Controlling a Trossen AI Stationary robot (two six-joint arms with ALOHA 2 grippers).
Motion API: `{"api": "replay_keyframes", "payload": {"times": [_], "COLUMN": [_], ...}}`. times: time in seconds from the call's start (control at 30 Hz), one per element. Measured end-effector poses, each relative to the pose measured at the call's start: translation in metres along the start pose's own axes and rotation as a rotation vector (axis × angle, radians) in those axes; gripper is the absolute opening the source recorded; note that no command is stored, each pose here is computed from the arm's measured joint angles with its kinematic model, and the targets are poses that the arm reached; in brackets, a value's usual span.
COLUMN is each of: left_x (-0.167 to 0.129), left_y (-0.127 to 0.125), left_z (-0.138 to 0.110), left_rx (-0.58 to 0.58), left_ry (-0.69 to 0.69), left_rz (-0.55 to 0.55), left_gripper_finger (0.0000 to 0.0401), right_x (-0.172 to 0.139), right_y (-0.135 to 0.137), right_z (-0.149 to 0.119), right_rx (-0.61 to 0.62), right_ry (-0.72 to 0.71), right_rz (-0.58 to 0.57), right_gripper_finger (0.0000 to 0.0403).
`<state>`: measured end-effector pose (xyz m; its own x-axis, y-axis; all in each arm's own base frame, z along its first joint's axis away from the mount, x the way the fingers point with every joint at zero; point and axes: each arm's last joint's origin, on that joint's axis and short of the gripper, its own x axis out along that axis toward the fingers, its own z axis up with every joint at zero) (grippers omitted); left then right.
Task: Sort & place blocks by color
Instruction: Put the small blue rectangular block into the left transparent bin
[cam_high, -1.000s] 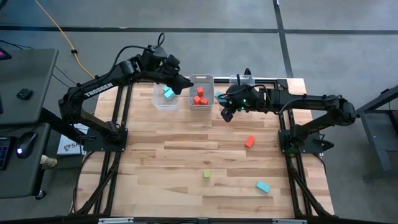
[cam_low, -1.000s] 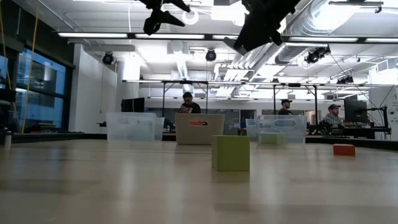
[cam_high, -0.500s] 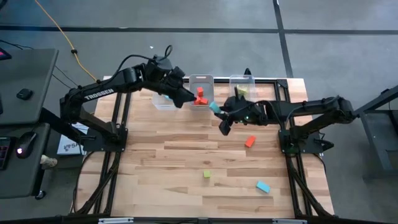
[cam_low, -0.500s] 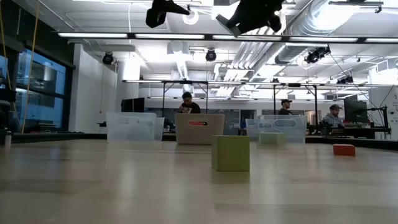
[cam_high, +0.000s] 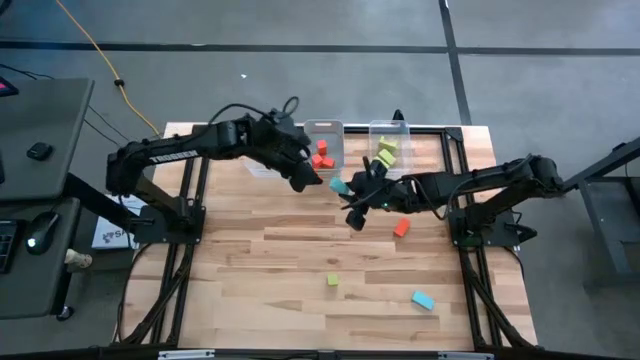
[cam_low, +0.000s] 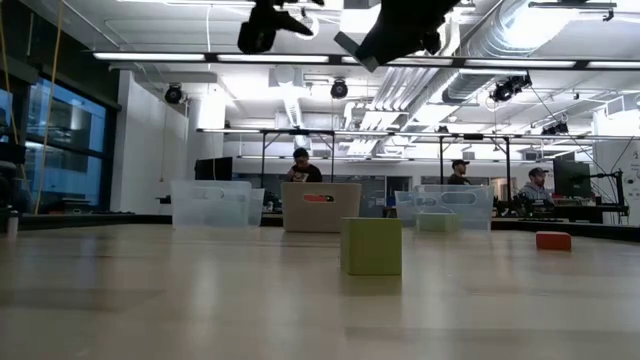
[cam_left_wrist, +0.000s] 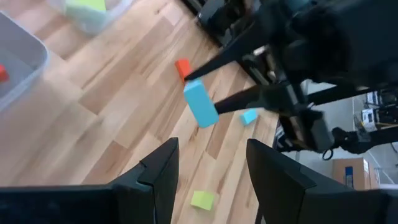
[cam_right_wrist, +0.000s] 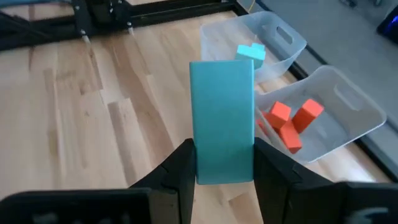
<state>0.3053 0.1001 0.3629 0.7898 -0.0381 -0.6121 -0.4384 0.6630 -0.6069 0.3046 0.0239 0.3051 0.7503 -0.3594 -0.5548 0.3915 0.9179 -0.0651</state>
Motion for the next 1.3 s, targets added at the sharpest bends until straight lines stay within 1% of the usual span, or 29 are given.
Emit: {"api": "replay_keyframes", "payload": {"times": [0.27, 0.47, 0.63, 0.83, 0.97, 1.07, 1.3], "left_x": [0.037, 0.051, 0.052, 0.050, 0.053, 0.055, 0.054], "left_y": [0.009, 0.012, 0.010, 0.007, 0.004, 0.003, 0.004], "left_z": [0.002, 0.004, 0.006, 0.008, 0.005, 0.003, 0.003], "left_rx": [-0.079, -0.101, -0.094, -0.103, -0.102, -0.109, -0.111], "left_ry": [0.047, 0.051, 0.023, 0.005, 0.021, 0.029, 0.024], "left_rz": [0.023, 0.017, -0.003, -0.026, -0.035, -0.023, -0.013], "left_gripper_finger": [0.0163, 0.0163, 0.0163, 0.0163, 0.0163, 0.0163, 0.0163], "right_x": [0.000, 0.000, 0.000, 0.000, 0.000, 0.000, -0.001], "right_y": [0.001, -0.001, -0.003, -0.003, -0.002, 0.000, 0.003], "right_z": [0.000, -0.005, -0.008, -0.008, -0.005, -0.004, -0.001], "right_rx": [-0.091, -0.123, -0.099, -0.097, -0.107, -0.097, -0.087], "right_ry": [0.005, 0.049, 0.086, 0.082, 0.057, 0.042, 0.009], "right_rz": [0.024, 0.007, -0.002, 0.000, 0.011, 0.038, 0.049], "right_gripper_finger": [0.0105, 0.0105, 0.0105, 0.0105, 0.0105, 0.0105, 0.0105]}}
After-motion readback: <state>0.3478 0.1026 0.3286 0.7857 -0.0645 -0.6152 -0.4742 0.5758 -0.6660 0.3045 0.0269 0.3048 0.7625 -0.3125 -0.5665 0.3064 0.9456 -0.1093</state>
